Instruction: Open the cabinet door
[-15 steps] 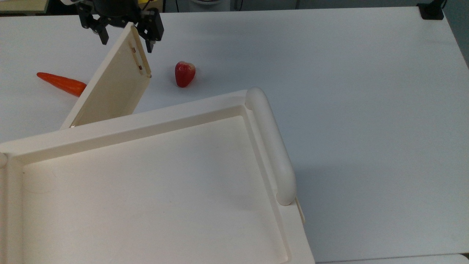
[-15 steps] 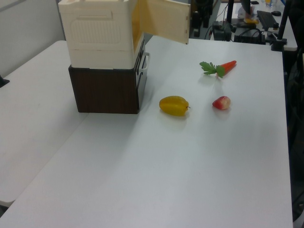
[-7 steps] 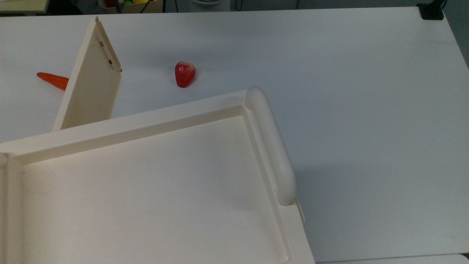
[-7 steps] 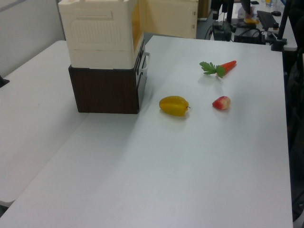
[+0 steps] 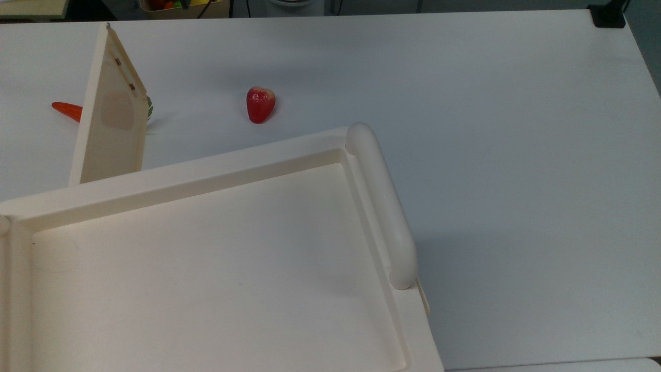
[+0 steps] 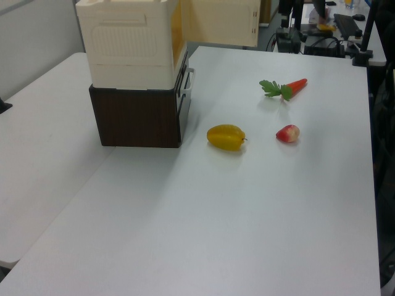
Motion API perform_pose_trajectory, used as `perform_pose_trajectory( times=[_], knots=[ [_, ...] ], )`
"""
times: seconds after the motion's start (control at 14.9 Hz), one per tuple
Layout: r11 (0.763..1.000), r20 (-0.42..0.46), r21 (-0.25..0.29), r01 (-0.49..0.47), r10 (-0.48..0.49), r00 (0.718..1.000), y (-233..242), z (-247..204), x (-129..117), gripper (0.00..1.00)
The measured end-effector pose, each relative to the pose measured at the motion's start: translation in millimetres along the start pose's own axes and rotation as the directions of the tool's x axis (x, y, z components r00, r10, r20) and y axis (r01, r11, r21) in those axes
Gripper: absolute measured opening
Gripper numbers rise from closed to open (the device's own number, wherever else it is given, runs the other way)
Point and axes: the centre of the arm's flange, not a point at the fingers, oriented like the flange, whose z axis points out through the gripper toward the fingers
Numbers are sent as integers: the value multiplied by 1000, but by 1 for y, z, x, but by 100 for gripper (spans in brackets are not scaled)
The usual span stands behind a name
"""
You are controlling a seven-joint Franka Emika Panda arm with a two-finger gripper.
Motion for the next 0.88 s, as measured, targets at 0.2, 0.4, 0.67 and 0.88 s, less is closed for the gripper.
perform_pose_trajectory(
  times=[0.2, 0.4, 0.67, 0.88],
  knots=[
    [1000, 44, 5, 10, -10, 999, -5, 20, 1, 100],
    [1000, 35, 5, 13, -13, 999, -8, 19, 2, 100],
    [1000, -13, 3, -16, 16, 1000, 10, -6, -9, 100],
    [1000, -25, 3, -24, 24, 999, 14, -14, -16, 100]
  ],
)
